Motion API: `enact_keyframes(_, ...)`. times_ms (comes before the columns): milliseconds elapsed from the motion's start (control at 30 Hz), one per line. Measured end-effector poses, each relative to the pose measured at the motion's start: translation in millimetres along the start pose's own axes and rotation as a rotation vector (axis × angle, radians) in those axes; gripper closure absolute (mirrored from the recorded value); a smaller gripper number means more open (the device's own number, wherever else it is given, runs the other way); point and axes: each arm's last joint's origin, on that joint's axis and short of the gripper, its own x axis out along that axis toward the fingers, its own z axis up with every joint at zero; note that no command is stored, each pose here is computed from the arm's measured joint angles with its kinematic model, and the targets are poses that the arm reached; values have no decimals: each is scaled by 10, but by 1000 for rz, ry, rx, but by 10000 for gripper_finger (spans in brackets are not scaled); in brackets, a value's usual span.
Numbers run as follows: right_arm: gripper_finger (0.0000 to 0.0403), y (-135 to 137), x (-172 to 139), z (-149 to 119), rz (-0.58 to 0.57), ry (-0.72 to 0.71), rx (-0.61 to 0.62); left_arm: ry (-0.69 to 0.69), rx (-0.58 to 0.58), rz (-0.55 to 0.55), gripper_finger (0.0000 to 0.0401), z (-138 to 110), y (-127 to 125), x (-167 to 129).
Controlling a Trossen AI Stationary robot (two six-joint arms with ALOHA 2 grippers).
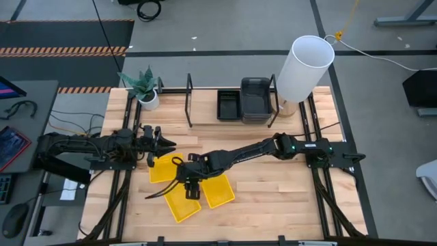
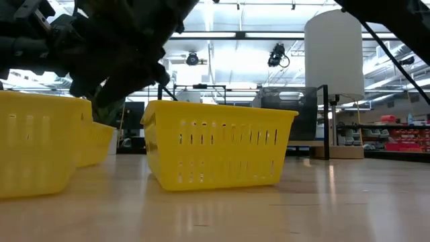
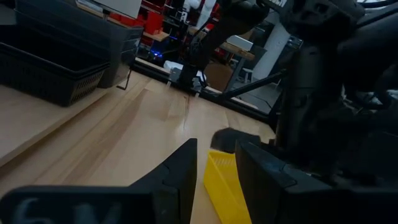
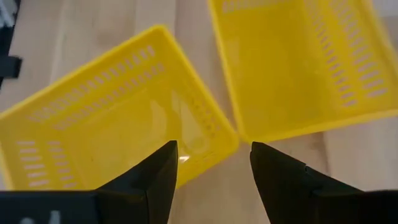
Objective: Stack baskets on shelf by color
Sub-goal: Stack the bottom left yellow bin on top of the bottom right yellow bin
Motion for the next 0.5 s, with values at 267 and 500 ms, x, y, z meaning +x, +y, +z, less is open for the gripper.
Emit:
enact_keyframes(267,172,327,-49,-29,53,-45,-58,0,0,0,284,0,0,0)
enact_keyframes(500,152,673,-80,-93,100,-90,-109,0,0,0,284,0,0,0)
